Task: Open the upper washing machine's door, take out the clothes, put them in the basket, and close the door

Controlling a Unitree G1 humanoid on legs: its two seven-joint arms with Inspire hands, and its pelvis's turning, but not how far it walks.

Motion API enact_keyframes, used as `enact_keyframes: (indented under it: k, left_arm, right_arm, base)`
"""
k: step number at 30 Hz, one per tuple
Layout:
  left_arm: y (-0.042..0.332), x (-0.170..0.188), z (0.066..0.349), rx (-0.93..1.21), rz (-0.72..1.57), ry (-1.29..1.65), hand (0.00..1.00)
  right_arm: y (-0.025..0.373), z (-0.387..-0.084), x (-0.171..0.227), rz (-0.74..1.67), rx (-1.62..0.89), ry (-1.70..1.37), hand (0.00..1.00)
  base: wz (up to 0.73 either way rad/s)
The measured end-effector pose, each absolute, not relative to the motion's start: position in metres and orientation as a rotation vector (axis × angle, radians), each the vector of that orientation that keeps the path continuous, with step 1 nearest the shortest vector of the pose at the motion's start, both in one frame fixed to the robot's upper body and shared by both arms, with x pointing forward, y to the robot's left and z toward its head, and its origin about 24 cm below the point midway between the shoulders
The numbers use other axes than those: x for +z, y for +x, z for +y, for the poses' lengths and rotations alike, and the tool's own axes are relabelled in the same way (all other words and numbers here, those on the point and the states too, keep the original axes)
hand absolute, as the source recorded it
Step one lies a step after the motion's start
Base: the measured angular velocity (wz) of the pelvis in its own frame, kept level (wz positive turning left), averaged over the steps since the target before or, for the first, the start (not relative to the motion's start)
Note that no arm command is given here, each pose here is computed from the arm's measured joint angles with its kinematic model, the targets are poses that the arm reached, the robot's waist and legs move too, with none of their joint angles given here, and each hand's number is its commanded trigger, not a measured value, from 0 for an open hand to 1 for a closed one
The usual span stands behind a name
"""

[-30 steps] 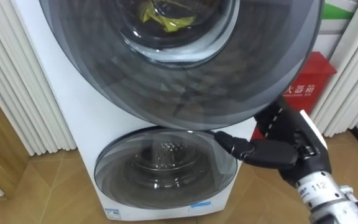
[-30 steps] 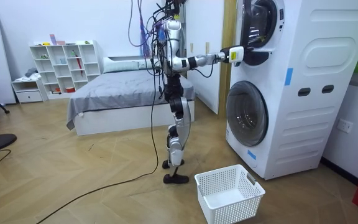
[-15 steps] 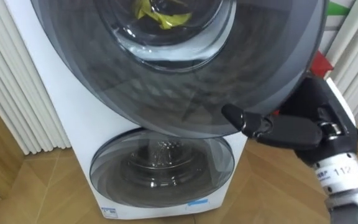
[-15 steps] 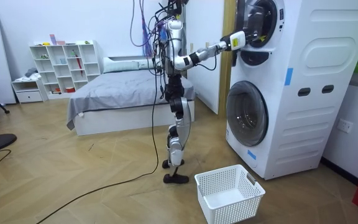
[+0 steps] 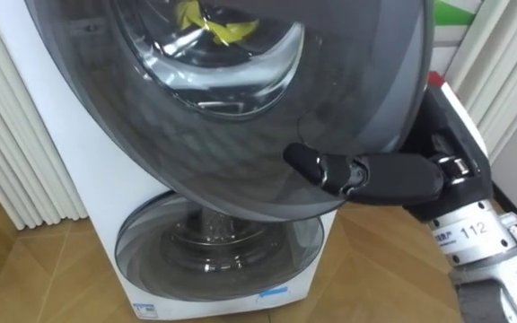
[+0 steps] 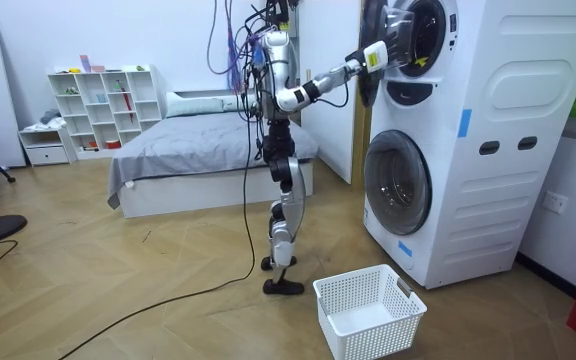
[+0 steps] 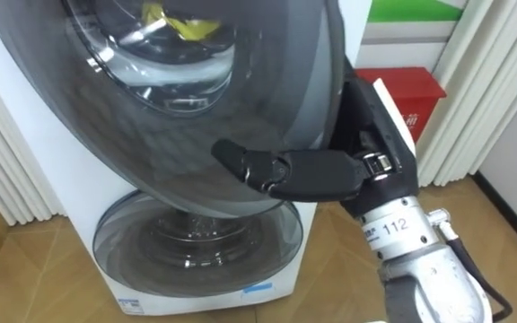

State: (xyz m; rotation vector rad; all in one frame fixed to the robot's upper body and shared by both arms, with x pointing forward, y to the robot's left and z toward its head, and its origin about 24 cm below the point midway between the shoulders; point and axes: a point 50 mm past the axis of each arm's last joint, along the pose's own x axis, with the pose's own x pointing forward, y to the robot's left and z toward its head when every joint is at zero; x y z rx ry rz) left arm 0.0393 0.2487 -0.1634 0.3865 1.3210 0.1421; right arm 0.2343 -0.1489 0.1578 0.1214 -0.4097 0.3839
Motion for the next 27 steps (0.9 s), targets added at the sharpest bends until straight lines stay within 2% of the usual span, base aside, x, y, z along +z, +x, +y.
enact_keyframes:
  k: [11, 21, 27]
  left_arm:
    - [0.036, -0.163, 0.254, 0.117, 1.346, 0.415, 0.0]
    - [0.046, -0.161, 0.257, 0.09, 1.327, 0.435, 0.0]
    - [0.058, -0.157, 0.259, 0.079, 1.275, 0.457, 0.0]
  right_arm:
    - [0.233, -0.138, 0.155, -0.392, 0.456, 0.142, 0.0]
    - [0.231, -0.13, 0.153, -0.387, 0.503, 0.196, 0.0]
    - [0.226, -0.111, 0.151, -0.389, 0.6, 0.25, 0.0]
  base:
    - [-0.04]
    - [0.12]
    - [0.15]
